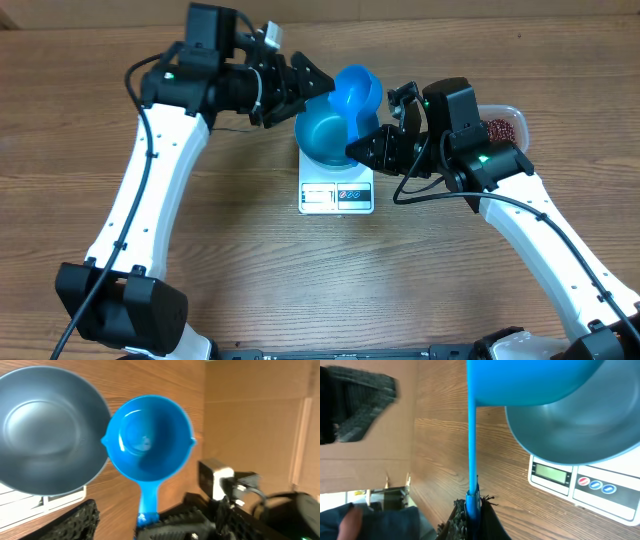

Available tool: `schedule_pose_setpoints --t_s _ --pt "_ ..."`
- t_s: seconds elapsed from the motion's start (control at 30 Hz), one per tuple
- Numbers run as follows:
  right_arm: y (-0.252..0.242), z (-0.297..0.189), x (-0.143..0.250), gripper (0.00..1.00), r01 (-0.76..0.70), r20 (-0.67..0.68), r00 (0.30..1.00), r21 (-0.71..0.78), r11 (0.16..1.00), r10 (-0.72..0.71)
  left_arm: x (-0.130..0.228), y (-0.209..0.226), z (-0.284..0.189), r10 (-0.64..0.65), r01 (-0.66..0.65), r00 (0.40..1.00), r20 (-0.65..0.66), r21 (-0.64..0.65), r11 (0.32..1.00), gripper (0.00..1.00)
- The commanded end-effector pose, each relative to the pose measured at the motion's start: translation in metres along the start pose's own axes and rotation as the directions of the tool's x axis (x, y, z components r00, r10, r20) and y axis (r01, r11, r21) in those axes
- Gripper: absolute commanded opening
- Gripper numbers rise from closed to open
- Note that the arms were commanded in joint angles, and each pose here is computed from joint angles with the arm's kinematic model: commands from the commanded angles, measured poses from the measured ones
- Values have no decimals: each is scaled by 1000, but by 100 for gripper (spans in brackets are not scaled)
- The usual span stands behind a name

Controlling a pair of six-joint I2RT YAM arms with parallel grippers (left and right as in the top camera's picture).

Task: Scoop item into bowl and weigh 150g on scale
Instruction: 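Hand the blue scoop from left gripper to right gripper above scale, then move left gripper down to the scale's front buttons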

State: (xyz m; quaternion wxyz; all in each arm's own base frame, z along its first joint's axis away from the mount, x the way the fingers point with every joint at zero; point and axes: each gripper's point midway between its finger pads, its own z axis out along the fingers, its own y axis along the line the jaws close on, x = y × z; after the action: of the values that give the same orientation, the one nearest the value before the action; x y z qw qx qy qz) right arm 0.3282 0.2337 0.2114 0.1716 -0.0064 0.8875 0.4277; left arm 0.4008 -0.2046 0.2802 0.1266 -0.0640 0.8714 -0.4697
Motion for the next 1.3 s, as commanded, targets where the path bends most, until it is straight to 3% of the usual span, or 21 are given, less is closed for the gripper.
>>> schedule_pose_setpoints --t_s 0.0,0.2,0.37,0.47,0.6,0.77,0.97,1.1,1.13,1.17,1.2,1.27 --pt "-2 -2 -8 4 48 31 998 38 998 -49 -3 -10 -13 113 -112 994 -8 83 990 72" --pt "-30 -6 -8 4 37 53 997 187 982 -48 -11 53 -24 116 -103 992 42 -228 968 72" --pt "-46 -28 -17 4 49 72 994 357 933 -79 3 94 -39 267 -278 960 -86 -415 866 78" --pt "-46 -48 -27 4 39 90 993 407 913 -83 11 104 -42 271 -303 953 -135 -466 831 80" --pt "-59 -70 -40 4 -22 136 990 449 894 -44 32 98 -31 318 -394 917 -239 -441 806 80" --pt "-85 -93 -45 4 -112 176 984 484 868 29 59 97 -15 291 -420 904 -312 -537 732 80" --pt "-102 -108 -52 4 -163 219 974 506 847 57 89 94 1 209 -375 921 -328 -608 699 81" --pt "-107 -112 -53 4 -173 230 972 529 831 55 102 117 7 133 -324 939 -318 -685 653 81" --pt "-107 -112 -53 4 -172 230 972 529 831 55 109 126 12 119 -327 935 -334 -684 651 73" --pt "-107 -112 -53 4 -172 230 972 529 831 55 115 133 16 105 -329 931 -349 -684 651 33" --pt "-107 -112 -53 4 -172 230 972 529 831 55 118 139 17 94 -328 930 -355 -688 647 10" --pt "-108 -112 -53 4 -173 232 971 532 829 54 127 151 18 58 -317 929 -366 -701 639 4"
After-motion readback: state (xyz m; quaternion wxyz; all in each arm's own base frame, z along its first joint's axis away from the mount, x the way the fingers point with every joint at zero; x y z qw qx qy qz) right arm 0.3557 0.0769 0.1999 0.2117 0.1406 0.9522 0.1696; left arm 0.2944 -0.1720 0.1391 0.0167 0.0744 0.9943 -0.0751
